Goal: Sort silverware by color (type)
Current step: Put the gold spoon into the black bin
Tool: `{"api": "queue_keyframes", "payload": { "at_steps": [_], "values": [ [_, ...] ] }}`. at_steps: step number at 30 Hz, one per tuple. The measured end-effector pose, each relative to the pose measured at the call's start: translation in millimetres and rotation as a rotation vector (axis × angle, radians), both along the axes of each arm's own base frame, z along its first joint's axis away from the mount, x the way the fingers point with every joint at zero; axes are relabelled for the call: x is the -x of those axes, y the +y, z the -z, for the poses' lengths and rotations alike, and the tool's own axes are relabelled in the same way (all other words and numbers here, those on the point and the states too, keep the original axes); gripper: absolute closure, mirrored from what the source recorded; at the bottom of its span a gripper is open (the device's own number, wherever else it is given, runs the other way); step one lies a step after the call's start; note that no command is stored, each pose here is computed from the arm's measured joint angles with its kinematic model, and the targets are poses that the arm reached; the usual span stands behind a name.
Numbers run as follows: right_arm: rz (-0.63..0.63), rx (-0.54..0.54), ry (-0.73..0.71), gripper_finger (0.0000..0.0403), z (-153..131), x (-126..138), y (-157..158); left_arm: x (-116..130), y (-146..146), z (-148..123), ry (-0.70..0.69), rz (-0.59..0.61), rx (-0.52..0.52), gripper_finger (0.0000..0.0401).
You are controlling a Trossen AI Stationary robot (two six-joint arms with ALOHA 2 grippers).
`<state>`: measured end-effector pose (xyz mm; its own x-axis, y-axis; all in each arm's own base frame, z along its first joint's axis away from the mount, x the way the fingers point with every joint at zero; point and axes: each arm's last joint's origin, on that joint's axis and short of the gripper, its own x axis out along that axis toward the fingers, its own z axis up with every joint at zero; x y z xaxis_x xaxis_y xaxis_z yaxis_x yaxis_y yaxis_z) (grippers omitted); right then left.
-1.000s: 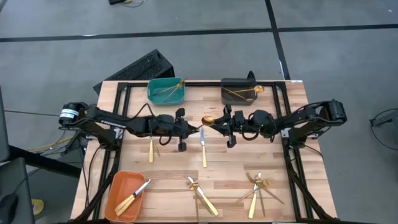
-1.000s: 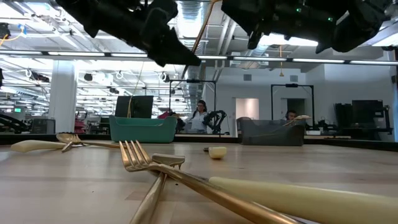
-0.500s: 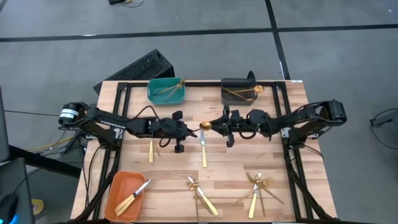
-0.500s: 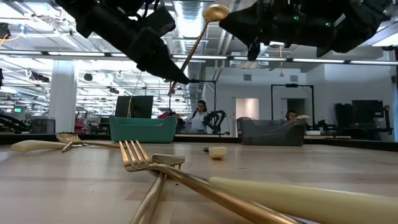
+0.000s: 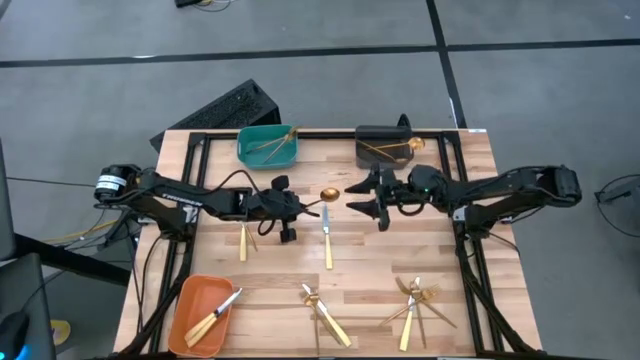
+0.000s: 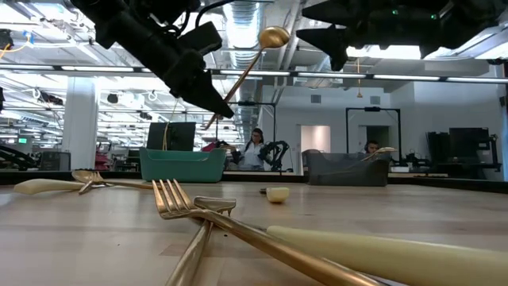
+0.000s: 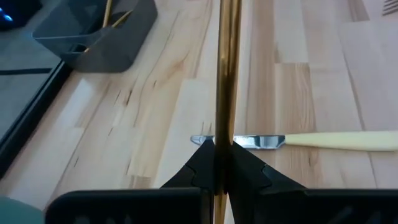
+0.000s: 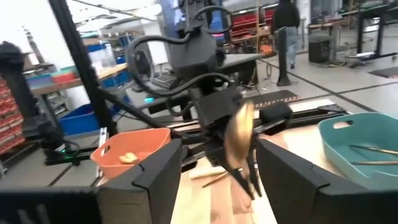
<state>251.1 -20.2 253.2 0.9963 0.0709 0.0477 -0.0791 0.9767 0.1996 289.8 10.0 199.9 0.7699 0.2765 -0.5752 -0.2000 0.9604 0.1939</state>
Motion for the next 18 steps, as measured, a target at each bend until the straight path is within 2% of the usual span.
{"api": "queue_keyframes", "payload": {
  "at_steps": [5, 14, 18],
  "values": [
    [0.025, -0.003, 0.010, 0.0179, 7, -7, 1, -1, 0, -1, -0.005, 0.041, -0.001, 0.0392],
    [0.030, -0.024, -0.074, 0.0202, 25, -27, -2, 1, -2, 3, 0.037, 0.084, 0.029, 0.0391],
    [0.029, -0.025, -0.087, 0.0231, 26, -29, -2, 3, -2, 4, 0.057, 0.079, 0.036, 0.0391]
  ]
}}
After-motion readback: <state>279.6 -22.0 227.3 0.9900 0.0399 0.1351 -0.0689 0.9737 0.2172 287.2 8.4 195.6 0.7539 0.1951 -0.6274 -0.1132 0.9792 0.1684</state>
